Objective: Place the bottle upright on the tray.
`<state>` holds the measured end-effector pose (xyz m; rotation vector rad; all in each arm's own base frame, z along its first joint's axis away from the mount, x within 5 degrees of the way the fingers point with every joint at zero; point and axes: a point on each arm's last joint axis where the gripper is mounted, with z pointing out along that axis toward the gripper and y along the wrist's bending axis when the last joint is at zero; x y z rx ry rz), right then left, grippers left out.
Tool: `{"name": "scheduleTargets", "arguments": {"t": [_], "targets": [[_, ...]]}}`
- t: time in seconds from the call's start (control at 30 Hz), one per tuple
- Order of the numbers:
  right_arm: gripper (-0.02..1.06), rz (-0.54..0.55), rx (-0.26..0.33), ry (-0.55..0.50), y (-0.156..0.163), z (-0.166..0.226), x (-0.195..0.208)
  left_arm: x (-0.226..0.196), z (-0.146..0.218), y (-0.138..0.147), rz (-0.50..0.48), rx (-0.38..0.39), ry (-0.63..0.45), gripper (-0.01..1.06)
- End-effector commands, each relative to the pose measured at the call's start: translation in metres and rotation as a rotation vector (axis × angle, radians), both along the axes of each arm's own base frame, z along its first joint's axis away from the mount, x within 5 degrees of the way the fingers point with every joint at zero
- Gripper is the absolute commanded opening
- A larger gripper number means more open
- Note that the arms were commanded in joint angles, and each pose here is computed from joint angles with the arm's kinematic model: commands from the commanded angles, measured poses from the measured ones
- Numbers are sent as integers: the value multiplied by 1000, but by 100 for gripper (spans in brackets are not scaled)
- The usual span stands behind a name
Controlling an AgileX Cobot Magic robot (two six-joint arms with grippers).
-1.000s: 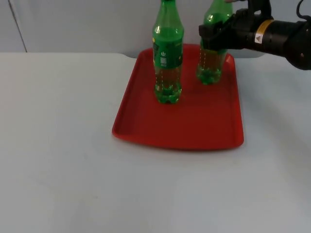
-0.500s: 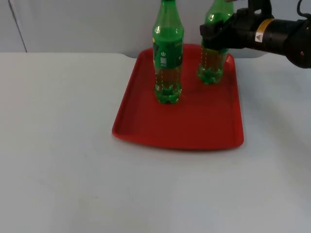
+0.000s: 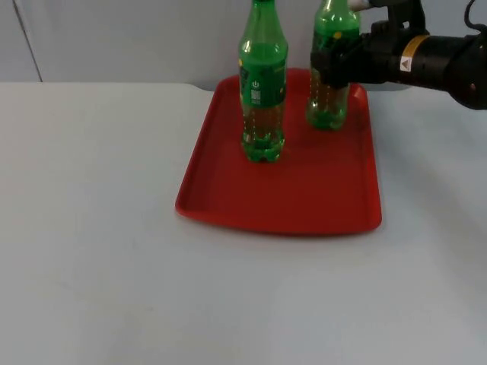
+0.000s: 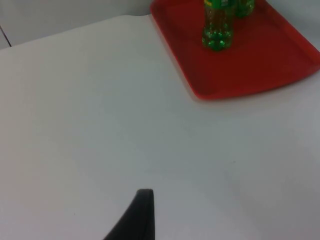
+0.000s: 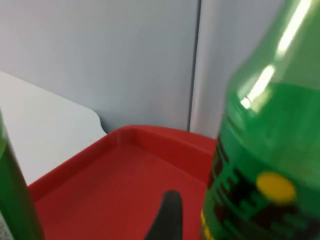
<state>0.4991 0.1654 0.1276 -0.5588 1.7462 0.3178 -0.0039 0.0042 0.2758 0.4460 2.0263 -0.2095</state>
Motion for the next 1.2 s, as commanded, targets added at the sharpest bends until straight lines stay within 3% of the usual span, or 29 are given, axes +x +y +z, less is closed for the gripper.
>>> {"name": "scheduleTargets", "arguments": {"t": [0.0, 0.67, 0.8, 0.87, 1.17], "targets": [[74, -1, -7, -5, -2, 1, 0, 1, -1, 0, 4, -4, -5, 105], [74, 2, -11, -6, -2, 1, 0, 1, -1, 0, 4, -4, -5, 105], [85, 2, -11, -6, -2, 1, 0, 1, -1, 0, 4, -4, -5, 105], [103, 2, -11, -6, -2, 1, 0, 1, -1, 0, 4, -4, -5, 105], [105, -8, 10, 13, -2, 0, 0, 1, -1, 0, 4, -4, -5, 105]]}}
